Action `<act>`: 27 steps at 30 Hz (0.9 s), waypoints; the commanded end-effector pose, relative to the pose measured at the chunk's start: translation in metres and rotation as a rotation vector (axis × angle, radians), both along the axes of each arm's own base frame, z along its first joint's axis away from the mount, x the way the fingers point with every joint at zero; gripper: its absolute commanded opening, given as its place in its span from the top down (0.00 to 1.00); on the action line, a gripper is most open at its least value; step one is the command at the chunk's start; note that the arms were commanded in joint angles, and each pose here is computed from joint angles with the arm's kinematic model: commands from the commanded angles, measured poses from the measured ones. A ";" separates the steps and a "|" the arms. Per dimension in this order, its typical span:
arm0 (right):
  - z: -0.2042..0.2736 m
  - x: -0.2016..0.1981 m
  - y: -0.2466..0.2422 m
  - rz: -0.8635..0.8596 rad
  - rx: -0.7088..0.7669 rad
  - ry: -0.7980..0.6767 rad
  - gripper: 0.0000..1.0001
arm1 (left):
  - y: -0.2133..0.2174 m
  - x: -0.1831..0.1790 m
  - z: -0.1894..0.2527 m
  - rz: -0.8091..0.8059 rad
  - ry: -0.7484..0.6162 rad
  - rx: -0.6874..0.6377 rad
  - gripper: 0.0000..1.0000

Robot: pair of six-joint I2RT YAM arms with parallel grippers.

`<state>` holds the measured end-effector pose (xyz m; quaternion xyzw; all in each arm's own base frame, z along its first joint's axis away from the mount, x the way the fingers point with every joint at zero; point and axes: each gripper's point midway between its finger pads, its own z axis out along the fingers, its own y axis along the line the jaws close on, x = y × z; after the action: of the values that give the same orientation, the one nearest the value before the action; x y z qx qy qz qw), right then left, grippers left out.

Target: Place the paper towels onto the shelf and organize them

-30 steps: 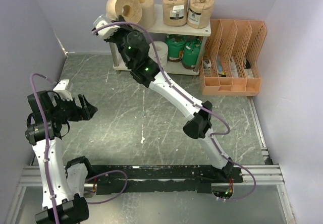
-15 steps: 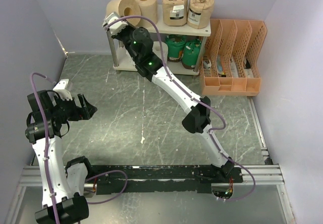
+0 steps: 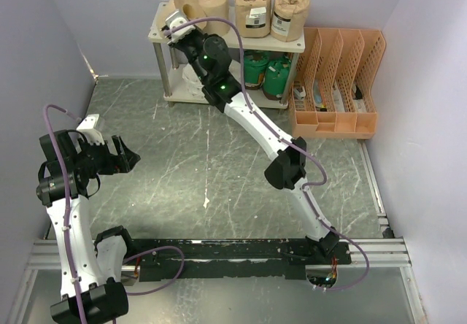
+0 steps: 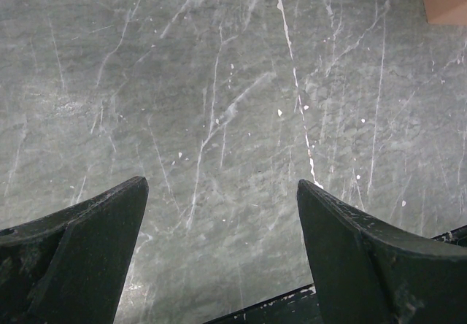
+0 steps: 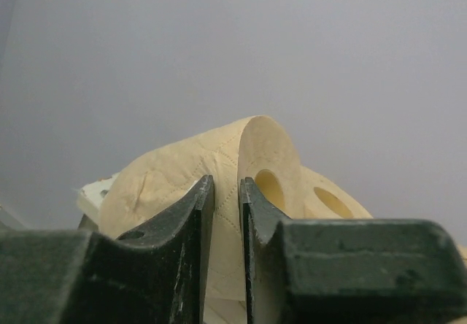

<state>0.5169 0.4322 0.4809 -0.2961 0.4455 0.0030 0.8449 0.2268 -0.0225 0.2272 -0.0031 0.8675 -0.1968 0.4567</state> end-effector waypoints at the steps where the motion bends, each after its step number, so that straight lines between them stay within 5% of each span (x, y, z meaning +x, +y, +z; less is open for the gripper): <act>1: 0.039 -0.001 -0.022 0.016 0.110 -0.082 0.80 | 0.001 0.001 0.001 0.003 -0.009 -0.003 0.05; 12: 0.016 0.017 -0.016 0.061 0.138 -0.061 0.66 | 0.002 0.001 0.000 0.005 -0.004 -0.004 0.05; 22: -0.005 0.036 -0.016 0.104 0.217 -0.045 0.02 | 0.002 0.003 -0.003 0.000 0.011 -0.013 0.05; 27: -0.008 0.041 -0.019 0.125 0.257 -0.051 0.00 | 0.003 0.005 -0.005 0.000 0.023 -0.019 0.05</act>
<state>0.5582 0.4264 0.4517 -0.2476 0.4300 0.0856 0.8640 0.2299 -0.0203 0.2219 -0.0102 0.8725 -0.2007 0.4453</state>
